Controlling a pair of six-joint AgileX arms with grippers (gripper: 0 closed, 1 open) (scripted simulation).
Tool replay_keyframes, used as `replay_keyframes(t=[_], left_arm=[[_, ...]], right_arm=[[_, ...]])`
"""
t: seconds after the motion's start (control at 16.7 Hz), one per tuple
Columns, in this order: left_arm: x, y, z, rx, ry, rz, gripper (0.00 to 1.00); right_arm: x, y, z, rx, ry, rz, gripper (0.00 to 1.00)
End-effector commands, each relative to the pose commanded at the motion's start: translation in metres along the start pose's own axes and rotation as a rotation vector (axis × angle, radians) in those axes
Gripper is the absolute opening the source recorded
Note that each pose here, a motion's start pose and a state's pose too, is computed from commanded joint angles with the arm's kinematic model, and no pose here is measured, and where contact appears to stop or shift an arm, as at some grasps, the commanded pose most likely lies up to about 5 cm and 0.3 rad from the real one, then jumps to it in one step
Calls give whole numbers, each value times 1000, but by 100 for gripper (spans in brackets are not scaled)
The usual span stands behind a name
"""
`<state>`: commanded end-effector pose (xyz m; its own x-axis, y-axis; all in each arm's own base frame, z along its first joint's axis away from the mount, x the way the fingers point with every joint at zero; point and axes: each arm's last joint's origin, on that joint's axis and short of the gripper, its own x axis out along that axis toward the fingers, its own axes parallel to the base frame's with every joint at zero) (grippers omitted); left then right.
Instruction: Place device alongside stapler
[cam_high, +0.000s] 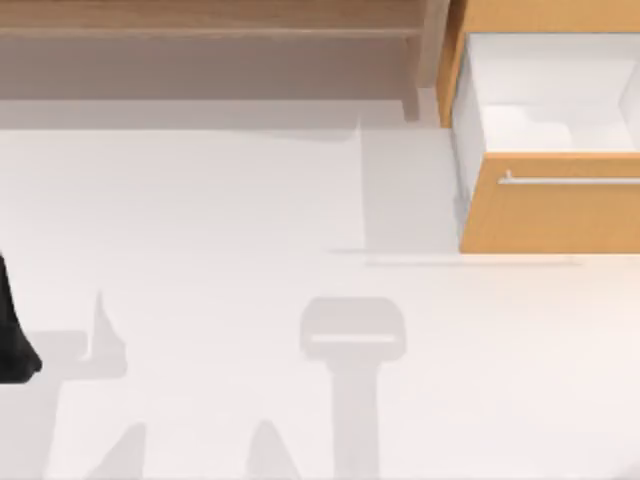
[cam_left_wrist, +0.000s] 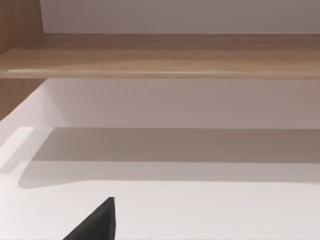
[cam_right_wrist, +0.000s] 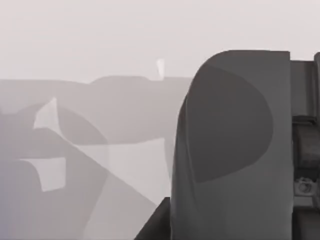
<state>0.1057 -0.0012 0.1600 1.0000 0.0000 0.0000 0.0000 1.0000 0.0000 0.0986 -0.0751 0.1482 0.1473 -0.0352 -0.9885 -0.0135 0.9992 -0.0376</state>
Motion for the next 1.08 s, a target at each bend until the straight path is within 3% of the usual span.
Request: replay_keyframes(t=[0.42, 1.08], left_arm=[[0, 0, 0, 0, 0, 0, 100], [0, 0, 0, 0, 0, 0, 100]], right_arm=[[10, 3, -5, 5, 44, 36, 0], [10, 3, -5, 5, 44, 36, 83]])
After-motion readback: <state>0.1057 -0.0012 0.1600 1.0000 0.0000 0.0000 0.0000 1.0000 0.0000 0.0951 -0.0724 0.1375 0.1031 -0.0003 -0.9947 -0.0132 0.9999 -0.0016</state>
